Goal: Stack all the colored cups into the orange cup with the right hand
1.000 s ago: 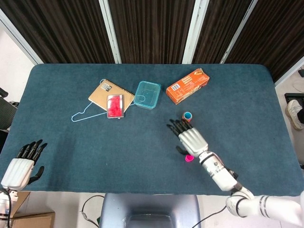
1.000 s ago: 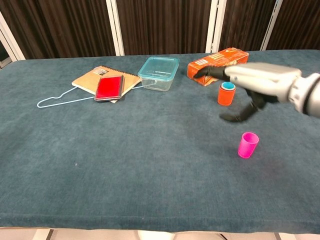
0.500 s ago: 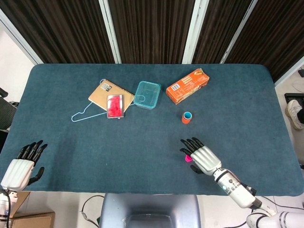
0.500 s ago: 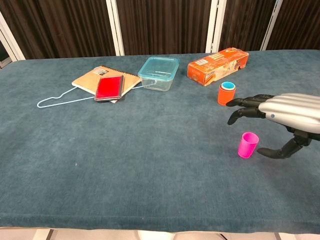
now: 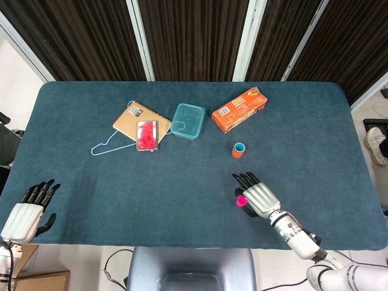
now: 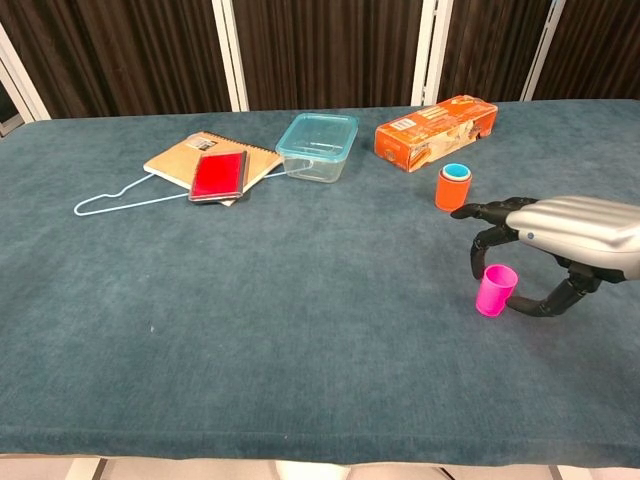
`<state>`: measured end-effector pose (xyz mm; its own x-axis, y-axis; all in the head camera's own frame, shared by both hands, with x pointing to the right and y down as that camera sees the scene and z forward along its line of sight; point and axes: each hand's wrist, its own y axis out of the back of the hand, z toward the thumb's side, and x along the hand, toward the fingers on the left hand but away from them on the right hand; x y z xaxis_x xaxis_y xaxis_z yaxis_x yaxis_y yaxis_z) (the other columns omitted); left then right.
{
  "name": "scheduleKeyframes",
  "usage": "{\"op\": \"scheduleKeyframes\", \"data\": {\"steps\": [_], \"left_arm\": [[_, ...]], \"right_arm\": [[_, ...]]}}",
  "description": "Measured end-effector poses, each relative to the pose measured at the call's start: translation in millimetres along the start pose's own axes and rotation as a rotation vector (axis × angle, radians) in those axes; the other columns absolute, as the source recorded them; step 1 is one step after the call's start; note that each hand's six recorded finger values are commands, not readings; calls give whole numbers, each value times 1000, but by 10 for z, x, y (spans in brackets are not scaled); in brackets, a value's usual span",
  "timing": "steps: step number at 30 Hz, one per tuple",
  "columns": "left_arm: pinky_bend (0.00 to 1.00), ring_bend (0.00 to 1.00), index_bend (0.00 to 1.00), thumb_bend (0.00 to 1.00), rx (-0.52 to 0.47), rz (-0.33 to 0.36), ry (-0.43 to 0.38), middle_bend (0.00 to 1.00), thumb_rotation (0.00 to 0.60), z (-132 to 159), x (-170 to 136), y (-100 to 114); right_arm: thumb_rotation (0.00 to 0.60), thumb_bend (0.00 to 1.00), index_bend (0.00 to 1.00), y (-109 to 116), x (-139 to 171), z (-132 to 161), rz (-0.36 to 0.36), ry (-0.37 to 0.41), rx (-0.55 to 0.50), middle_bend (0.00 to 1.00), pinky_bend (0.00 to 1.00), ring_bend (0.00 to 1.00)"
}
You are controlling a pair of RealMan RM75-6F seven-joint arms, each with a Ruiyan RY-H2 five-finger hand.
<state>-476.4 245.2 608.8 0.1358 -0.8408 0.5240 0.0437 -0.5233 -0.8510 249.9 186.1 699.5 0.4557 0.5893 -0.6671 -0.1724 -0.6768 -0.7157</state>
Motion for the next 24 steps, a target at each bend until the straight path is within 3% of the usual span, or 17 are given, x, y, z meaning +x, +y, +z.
{"op": "scheduleKeyframes", "data": {"steps": [9, 15, 20, 24], "left_arm": [[110, 0, 0, 434, -2, 2, 0, 0, 600, 0, -13, -3], [109, 0, 0, 433, 3, -2, -2, 0, 600, 8, -12, -20], [109, 0, 0, 434, 7, -3, -5, 0, 600, 25, -13, -32], [110, 0, 0, 433, 8, 0, -1, 0, 600, 12, -16, -26]], "right_arm": [[600, 469, 635, 76, -30, -33, -46, -42, -22, 71, 0, 0], [600, 469, 622, 418, -194, -38, -172, -68, -87, 77, 0, 0], [600, 469, 613, 862, -548, -145, -310, -137, -118, 78, 0, 0], [600, 469, 610, 973, -816, -342, -324, -229, -140, 78, 0, 0]]}}
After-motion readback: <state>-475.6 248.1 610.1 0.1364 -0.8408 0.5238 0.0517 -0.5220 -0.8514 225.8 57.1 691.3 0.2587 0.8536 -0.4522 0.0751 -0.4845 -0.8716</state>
